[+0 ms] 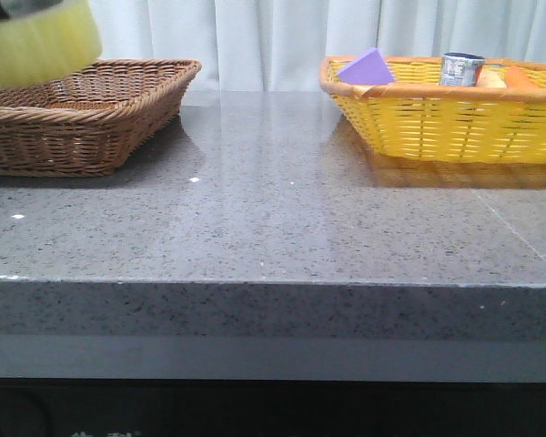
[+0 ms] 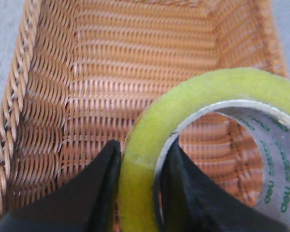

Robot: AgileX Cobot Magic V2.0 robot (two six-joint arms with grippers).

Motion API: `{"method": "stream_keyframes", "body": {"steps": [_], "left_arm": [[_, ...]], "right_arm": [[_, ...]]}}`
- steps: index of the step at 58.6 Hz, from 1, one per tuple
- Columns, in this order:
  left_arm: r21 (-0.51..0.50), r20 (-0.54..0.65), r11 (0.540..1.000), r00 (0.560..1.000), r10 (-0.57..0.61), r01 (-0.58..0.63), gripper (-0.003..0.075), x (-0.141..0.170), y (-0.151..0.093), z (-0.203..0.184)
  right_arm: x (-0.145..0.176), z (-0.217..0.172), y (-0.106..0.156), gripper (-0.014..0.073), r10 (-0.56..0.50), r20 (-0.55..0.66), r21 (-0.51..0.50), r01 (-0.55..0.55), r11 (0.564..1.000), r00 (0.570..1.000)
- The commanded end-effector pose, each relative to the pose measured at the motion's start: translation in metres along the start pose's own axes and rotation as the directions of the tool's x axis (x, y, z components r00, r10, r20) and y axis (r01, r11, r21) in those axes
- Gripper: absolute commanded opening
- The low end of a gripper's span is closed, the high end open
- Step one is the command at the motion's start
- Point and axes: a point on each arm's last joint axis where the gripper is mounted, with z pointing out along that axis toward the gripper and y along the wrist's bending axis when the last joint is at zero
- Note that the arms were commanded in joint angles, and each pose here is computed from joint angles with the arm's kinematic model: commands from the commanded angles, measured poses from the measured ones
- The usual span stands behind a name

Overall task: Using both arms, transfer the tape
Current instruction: 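Lift the tape roll and lower it into the brown wicker basket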

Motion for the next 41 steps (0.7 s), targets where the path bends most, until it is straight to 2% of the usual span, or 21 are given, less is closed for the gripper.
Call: {"method": "stream_keyframes", "body": {"steps": [1,6,11,19,25,30,33,41], "left_arm": [[0.011,0.122,1.000,0.992,-0.028,0.027,0.0119,-0.018,0.000,-0.011],[0.002,0.067,1.000,0.997,-0.026,0.026,0.0120,-0.013,0.003,0.005],[0.001,0.039,1.000,0.999,-0.027,0.027,0.0167,-0.010,0.004,0.011],[0.001,0.046,1.000,0.999,-0.025,0.025,0.0347,-0.011,0.004,0.008],[0.003,0.062,1.000,0.998,-0.023,0.023,0.0422,-0.012,0.002,0.002],[0.004,0.100,1.000,0.995,0.028,-0.029,0.0412,-0.015,-0.002,-0.016],[0.007,0.129,0.999,0.991,0.048,-0.049,0.0382,-0.014,-0.005,-0.030],[-0.003,0.228,0.997,0.971,0.075,-0.077,0.0220,0.000,-0.010,-0.069]], "right_arm": [[-0.015,0.000,0.000,-0.0122,0.000,0.097,0.011,-0.002,1.000,0.995],[-0.015,0.000,0.000,-0.0122,0.000,0.097,0.011,-0.002,1.000,0.995],[-0.015,0.000,0.000,-0.0122,0.000,0.097,0.011,-0.002,1.000,0.995],[-0.015,0.000,0.000,-0.0122,0.000,0.097,0.011,-0.002,1.000,0.995],[-0.015,0.000,0.000,-0.0122,0.000,0.097,0.011,-0.002,1.000,0.995],[-0.015,0.000,0.000,-0.0122,0.000,0.097,0.011,-0.002,1.000,0.995],[-0.015,0.000,0.000,-0.0122,0.000,0.097,0.011,-0.002,1.000,0.995],[-0.015,0.000,0.000,-0.0122,0.000,0.097,0.011,-0.002,1.000,0.995]]}}
